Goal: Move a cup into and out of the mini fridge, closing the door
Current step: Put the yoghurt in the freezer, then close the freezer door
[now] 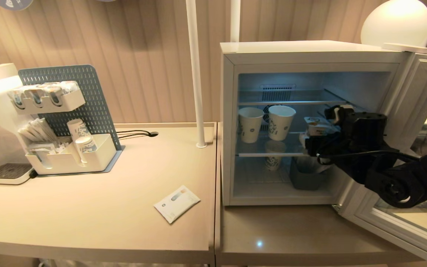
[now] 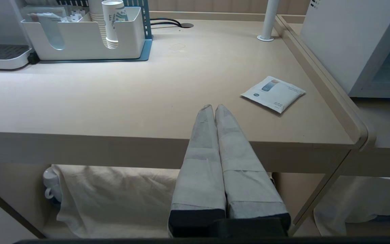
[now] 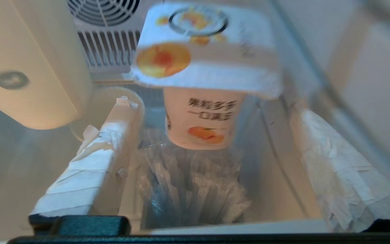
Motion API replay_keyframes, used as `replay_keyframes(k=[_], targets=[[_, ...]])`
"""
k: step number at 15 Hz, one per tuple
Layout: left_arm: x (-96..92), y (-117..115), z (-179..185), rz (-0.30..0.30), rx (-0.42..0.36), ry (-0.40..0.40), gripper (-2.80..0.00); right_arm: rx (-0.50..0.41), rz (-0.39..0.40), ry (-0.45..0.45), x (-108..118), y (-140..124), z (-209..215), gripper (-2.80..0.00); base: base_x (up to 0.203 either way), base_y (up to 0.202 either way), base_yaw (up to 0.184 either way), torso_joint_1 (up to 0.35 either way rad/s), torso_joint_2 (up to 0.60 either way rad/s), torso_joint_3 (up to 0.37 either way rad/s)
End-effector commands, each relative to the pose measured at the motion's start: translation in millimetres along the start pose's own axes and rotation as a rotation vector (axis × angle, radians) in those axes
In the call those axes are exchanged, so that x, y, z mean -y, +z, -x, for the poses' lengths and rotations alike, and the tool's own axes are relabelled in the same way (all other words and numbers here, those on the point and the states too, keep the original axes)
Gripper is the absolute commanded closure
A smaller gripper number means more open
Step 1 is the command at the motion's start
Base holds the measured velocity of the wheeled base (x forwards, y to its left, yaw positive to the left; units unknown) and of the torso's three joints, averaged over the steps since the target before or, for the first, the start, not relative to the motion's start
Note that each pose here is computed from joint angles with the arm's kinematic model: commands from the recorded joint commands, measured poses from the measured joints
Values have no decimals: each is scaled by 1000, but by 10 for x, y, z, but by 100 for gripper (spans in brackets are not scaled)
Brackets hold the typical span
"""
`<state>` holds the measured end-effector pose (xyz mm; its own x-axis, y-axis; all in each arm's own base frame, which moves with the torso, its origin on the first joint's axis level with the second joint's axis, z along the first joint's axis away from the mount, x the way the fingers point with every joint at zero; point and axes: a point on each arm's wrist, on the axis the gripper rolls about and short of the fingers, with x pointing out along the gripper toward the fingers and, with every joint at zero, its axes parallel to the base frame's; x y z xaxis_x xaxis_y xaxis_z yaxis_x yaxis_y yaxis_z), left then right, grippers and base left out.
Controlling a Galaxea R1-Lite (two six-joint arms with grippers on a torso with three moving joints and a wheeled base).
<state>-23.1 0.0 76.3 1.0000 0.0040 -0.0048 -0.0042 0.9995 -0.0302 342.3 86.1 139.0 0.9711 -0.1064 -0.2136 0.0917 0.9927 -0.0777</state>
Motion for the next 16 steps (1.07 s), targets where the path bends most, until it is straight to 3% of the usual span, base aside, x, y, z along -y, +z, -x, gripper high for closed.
replay_keyframes(k=[1,10,14,15,16], targets=[[0,0,0,0,0,1,0,34,-14,-1,49,127,132,-280,0,0,0,0,0,0],[0,0,0,0,0,1,0,19,-9,15,184,158,572,-280,0,0,0,0,0,0],[0,0,0,0,0,1,0,64,-23,58,238,216,1008,-280,0,0,0,0,0,0],[0,0,0,0,0,1,0,87,-28,73,267,244,1169,0,0,0,0,0,0,0],[0,0,0,0,0,1,0,114,-37,88,307,290,1351,0,0,0,0,0,0,0]])
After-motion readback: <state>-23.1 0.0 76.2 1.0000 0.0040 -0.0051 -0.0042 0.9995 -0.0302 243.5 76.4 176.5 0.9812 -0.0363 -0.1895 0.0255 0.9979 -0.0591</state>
